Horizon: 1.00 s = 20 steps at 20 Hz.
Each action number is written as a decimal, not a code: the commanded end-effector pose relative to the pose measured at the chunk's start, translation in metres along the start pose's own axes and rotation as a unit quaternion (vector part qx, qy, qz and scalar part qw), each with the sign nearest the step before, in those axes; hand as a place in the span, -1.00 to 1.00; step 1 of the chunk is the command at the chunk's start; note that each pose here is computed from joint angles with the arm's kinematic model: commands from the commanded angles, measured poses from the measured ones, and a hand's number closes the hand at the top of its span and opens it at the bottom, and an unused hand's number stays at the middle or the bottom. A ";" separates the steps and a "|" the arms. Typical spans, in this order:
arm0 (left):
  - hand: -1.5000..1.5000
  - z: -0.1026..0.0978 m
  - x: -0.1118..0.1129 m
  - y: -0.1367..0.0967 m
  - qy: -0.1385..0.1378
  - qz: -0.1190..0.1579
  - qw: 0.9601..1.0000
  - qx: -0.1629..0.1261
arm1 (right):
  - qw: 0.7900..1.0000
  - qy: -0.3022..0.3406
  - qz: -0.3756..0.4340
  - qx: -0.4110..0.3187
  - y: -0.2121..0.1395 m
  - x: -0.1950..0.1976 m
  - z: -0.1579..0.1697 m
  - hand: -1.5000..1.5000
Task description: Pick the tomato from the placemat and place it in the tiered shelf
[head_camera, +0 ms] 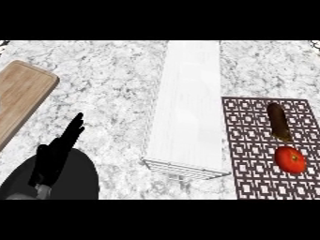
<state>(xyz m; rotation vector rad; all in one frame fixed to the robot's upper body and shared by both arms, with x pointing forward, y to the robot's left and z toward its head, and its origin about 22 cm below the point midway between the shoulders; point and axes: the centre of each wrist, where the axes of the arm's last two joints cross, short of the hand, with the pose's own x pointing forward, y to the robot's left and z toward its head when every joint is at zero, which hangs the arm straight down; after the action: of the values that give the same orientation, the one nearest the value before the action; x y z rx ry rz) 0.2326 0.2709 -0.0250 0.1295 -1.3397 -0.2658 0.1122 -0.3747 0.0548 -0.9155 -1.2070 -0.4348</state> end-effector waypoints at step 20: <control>0.00 -0.011 -0.017 -0.009 0.004 -0.002 0.999 -0.039 | 0.883 0.199 0.418 0.076 0.067 0.112 -0.020 -1.00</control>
<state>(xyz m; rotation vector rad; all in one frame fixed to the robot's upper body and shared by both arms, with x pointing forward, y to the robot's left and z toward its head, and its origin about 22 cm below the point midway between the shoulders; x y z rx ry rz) 0.2498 0.2582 -0.0245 0.0749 -1.3689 -0.3323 0.1815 -0.3451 0.1208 -1.0763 -0.5570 0.2033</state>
